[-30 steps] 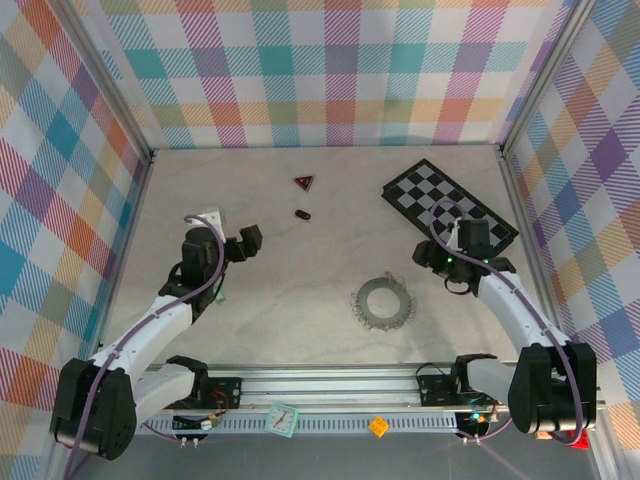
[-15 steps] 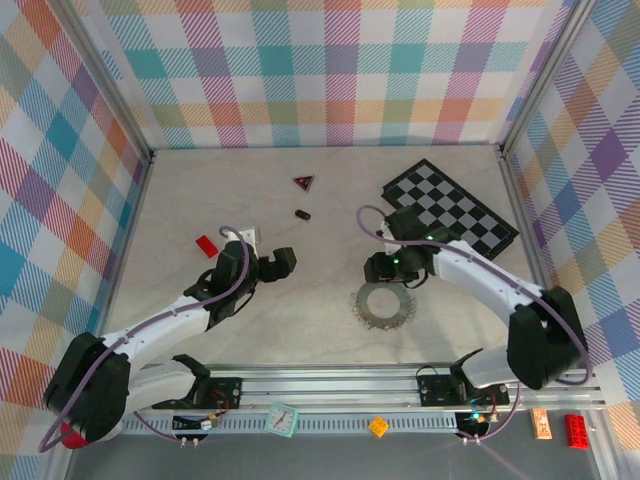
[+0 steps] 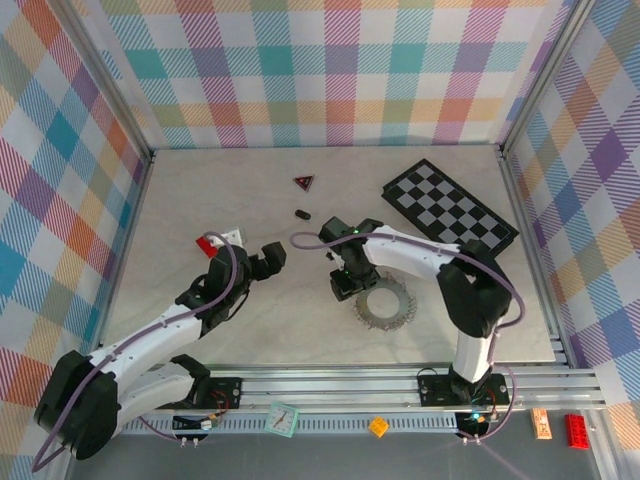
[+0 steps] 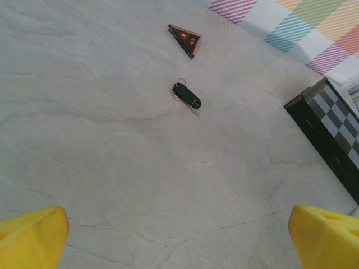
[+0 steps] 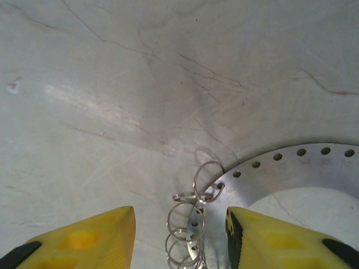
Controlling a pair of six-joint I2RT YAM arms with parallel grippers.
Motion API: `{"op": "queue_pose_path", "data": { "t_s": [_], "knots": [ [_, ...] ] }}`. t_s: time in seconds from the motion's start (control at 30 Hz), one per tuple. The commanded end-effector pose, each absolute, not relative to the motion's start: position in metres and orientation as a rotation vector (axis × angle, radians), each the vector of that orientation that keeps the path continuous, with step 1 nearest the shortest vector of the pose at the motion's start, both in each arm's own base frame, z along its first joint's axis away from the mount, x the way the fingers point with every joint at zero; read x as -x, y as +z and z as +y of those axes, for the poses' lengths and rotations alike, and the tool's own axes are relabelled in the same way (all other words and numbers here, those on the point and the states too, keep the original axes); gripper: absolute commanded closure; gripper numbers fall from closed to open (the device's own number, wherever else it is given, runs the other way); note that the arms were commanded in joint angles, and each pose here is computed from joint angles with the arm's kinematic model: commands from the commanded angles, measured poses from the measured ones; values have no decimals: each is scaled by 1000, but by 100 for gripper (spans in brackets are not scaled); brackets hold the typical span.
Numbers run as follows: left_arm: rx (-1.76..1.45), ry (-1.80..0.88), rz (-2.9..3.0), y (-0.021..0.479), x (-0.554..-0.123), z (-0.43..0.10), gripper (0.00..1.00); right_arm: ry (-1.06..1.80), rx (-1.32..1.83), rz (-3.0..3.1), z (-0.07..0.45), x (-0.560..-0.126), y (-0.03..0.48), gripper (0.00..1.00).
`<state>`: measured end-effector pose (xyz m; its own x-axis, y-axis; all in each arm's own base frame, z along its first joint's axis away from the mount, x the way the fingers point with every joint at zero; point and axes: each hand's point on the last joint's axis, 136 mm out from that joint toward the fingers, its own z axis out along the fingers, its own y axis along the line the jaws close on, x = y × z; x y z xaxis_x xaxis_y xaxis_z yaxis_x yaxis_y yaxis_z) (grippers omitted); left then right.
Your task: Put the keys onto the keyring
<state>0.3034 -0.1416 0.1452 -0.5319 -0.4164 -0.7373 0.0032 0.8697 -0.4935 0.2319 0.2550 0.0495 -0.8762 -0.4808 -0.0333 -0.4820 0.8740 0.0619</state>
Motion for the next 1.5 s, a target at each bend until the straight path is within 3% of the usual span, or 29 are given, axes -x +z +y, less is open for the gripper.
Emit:
{"op": "queue_pose_path", "data": {
  "t_s": [0.0, 1.47],
  "knots": [
    [326, -520, 2081, 139, -298, -134, 0, -29, 823, 3052, 248, -230, 48, 57],
    [343, -504, 2047, 143, -289, -123, 0, -365, 896, 3087, 226, -234, 31, 81]
  ]
}}
